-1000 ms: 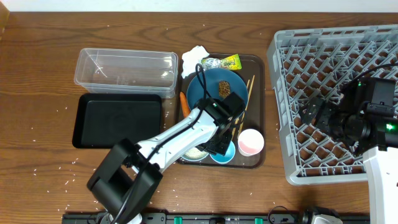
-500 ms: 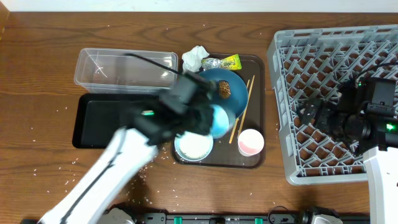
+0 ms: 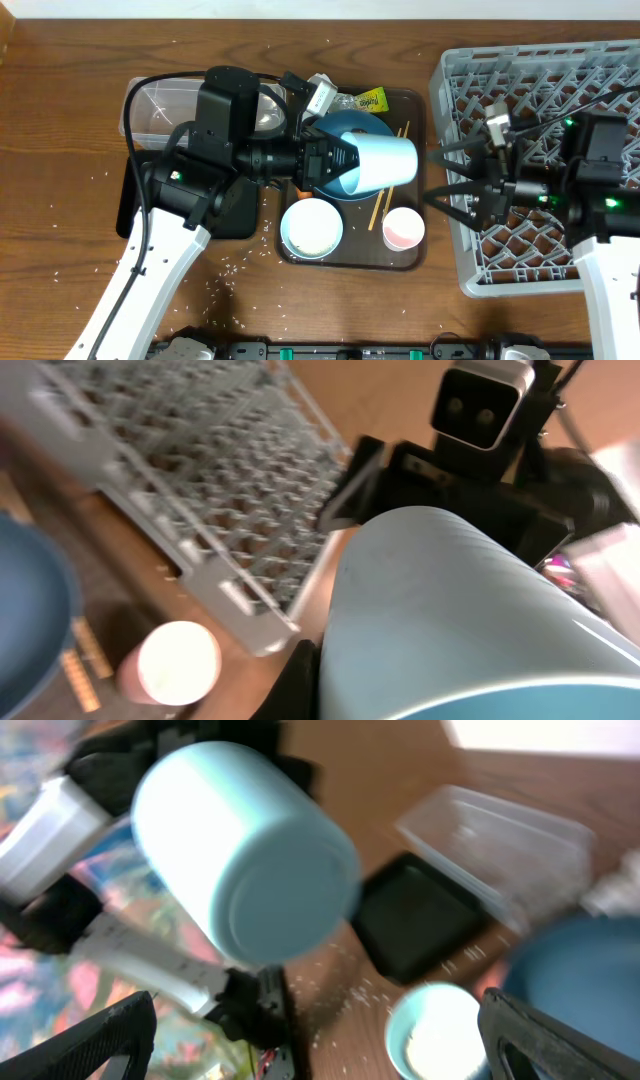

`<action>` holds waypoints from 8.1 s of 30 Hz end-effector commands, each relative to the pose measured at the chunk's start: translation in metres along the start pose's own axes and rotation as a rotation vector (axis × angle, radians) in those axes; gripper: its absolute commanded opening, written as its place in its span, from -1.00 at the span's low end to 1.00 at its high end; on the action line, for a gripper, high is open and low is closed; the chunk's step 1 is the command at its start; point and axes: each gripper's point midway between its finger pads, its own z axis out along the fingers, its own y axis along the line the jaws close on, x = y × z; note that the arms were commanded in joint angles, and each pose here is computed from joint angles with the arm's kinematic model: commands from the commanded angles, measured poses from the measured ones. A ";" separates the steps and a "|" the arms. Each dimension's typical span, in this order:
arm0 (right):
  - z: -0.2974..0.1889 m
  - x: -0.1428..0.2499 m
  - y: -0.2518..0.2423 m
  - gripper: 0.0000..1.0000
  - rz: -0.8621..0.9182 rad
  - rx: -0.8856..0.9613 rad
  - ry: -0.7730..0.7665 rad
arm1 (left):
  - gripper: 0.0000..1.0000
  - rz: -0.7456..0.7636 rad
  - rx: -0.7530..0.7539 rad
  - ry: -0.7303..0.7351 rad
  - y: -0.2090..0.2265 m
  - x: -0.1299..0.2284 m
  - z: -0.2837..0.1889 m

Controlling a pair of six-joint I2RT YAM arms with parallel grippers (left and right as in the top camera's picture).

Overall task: Sort waste into correct bins and load items into the dishwasher rack
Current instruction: 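Lift the blue cup and pass it to the right gripper, then carry the blue cup with the right gripper into the grey rack, then reach the left gripper to the pink cup and grasp it, then lift the pink cup and pass it to the right gripper, then place the pink cup in the grey rack with the right gripper, then grasp the rim of the blue plate with the left gripper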

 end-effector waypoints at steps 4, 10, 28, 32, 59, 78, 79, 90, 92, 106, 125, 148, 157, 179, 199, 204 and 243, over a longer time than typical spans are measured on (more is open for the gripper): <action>0.022 -0.008 0.045 0.84 -0.202 -0.226 0.018 | -0.88 0.002 0.104 0.031 -0.020 0.002 -0.003; 0.038 -0.013 0.055 0.65 -0.302 -0.270 0.041 | -0.88 0.003 0.104 0.030 -0.020 0.002 -0.003; 0.023 -0.036 -0.018 -0.08 -0.128 0.166 -0.016 | 0.77 -0.005 -0.164 -0.076 0.026 -0.015 -0.005; -0.027 -0.027 -0.077 -0.11 0.048 0.551 -0.053 | 0.87 -0.013 -0.219 -0.105 0.038 -0.021 -0.011; -0.311 0.144 -0.145 -0.07 1.239 1.758 -0.217 | 0.88 -0.128 -0.279 -0.059 0.057 -0.002 -0.024; -0.240 0.042 -0.125 0.67 0.922 1.246 -0.310 | 0.87 -0.021 -0.693 0.133 0.107 0.053 -0.002; -0.234 0.035 -0.119 0.67 0.890 1.222 -0.319 | 0.86 -0.009 -0.724 0.159 0.112 0.060 0.004; -0.216 0.016 -0.088 0.72 0.794 1.219 -0.375 | 0.61 -0.007 -0.769 0.481 0.158 0.143 0.100; -0.216 0.016 -0.088 0.72 0.796 1.219 -0.374 | 0.59 0.003 -0.765 0.505 0.163 0.153 0.115; -0.215 0.017 -0.088 0.76 0.776 1.220 -0.353 | -0.88 -0.017 -0.825 0.535 0.192 0.171 0.137; -0.068 -0.018 -0.036 0.80 0.178 0.599 0.009 | -0.88 -0.107 0.005 0.068 0.051 0.011 -0.008; 0.076 -0.026 0.046 0.57 -0.337 0.041 0.173 | -0.88 -0.034 0.366 0.056 -0.004 -0.004 -0.033; 0.077 -0.028 0.041 0.14 -0.321 0.052 0.168 | -0.87 0.007 0.365 0.045 -0.005 -0.007 -0.033; -0.228 0.011 -0.102 0.08 0.589 1.595 -0.240 | 0.61 -0.008 0.136 -0.038 0.038 -0.022 -0.033; -0.380 0.126 -0.154 0.10 1.385 1.715 -0.594 | 0.61 -0.042 0.126 -0.028 0.040 -0.018 -0.033; -0.387 0.153 -0.171 0.25 1.492 1.696 -0.554 | 0.61 -0.043 0.119 -0.030 0.041 -0.018 -0.033; -0.162 -0.009 -0.107 0.68 0.598 1.219 -0.183 | 0.58 -0.192 -1.041 0.229 0.227 0.076 -0.024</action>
